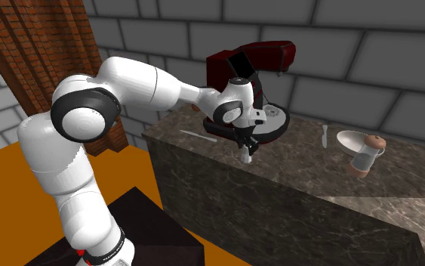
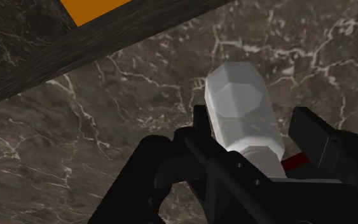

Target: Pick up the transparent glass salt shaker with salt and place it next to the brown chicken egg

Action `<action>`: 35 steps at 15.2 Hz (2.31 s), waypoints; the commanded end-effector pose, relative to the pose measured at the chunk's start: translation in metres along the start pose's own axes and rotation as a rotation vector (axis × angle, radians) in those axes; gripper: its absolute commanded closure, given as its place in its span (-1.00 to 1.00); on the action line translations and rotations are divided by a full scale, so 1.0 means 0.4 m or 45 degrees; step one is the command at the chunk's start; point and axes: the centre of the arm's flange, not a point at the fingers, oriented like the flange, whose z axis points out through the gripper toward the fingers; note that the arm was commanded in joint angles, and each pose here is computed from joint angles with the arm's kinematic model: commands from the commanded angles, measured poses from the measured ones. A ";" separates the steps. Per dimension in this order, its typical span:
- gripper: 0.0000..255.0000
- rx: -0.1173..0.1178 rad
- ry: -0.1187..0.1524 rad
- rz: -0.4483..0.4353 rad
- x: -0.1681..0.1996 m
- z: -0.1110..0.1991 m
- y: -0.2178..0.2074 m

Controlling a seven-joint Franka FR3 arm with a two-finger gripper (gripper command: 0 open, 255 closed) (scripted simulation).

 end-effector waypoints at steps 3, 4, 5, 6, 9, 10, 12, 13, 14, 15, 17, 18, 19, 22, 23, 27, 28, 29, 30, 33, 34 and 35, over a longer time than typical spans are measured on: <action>1.00 0.000 0.000 0.000 0.000 0.000 0.000; 1.00 0.000 0.000 0.000 0.001 0.000 0.000; 1.00 0.000 0.000 0.000 0.000 0.000 0.000; 1.00 0.000 0.000 0.000 0.000 0.000 0.000; 1.00 0.000 0.000 0.000 0.000 0.000 0.000; 1.00 0.000 0.000 0.000 0.003 -0.013 0.000; 1.00 0.000 0.000 0.000 0.009 -0.039 0.001; 1.00 0.000 0.000 0.000 0.011 -0.051 0.001; 1.00 0.000 0.000 0.000 0.014 -0.064 0.002; 1.00 0.000 0.000 0.000 0.017 -0.077 0.002; 1.00 0.000 0.000 0.000 0.023 -0.103 0.003; 1.00 0.000 0.000 0.000 0.025 -0.116 0.003; 1.00 0.000 0.000 0.000 0.028 -0.129 0.003; 1.00 0.000 0.000 0.000 0.037 -0.167 0.005; 1.00 0.000 0.000 0.000 0.040 -0.180 0.005; 1.00 0.000 0.000 0.000 0.051 -0.232 0.006; 1.00 0.000 0.000 0.000 0.054 -0.245 0.007; 1.00 0.000 0.000 0.000 0.056 -0.258 0.007; 1.00 0.000 0.000 0.000 0.059 -0.271 0.007; 1.00 0.000 0.000 0.000 0.068 -0.309 0.008; 1.00 0.000 0.000 0.000 0.071 -0.322 0.009; 1.00 0.000 0.000 0.000 0.073 -0.335 0.009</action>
